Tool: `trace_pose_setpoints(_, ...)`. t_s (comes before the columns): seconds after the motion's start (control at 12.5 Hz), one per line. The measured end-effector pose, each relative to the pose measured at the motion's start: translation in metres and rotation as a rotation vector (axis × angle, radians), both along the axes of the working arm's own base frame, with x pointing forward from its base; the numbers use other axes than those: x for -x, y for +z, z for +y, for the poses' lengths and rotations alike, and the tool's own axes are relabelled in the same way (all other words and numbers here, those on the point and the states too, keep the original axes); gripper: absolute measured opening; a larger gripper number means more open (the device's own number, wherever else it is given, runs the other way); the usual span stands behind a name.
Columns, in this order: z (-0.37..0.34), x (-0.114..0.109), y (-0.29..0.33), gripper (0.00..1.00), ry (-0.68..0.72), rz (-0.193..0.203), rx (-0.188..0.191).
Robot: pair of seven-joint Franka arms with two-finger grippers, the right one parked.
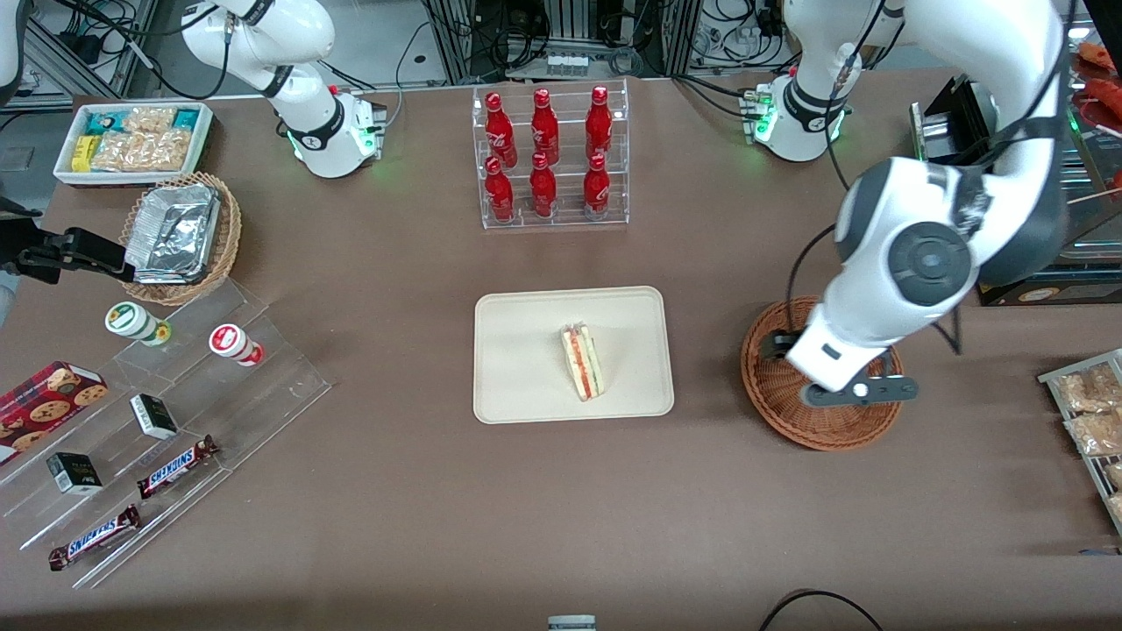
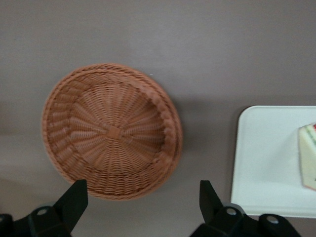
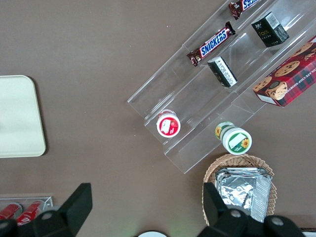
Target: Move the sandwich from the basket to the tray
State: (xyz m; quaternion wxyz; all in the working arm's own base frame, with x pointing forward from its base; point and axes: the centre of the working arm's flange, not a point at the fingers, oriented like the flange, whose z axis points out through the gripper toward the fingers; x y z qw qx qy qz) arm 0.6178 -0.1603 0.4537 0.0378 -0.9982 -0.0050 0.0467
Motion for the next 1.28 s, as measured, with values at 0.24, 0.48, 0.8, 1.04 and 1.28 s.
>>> trace_pose_setpoints(0.24, 0.036, 0.004, 0.017, 1.00, -0.032, 0.029, 0.026)
trace_pose_setpoints(0.48, 0.063, 0.015, 0.040, 1.00, -0.065, 0.036, 0.074)
trace_pose_setpoints(0.8, 0.088, 0.049, 0.098, 1.00, -0.121, 0.047, 0.115)
trace_pose_setpoints(1.04, 0.096, 0.072, 0.128, 1.00, -0.173, 0.070, 0.117)
trace_pose_setpoints(1.28, 0.124, 0.079, 0.142, 1.00, -0.174, 0.063, 0.122)
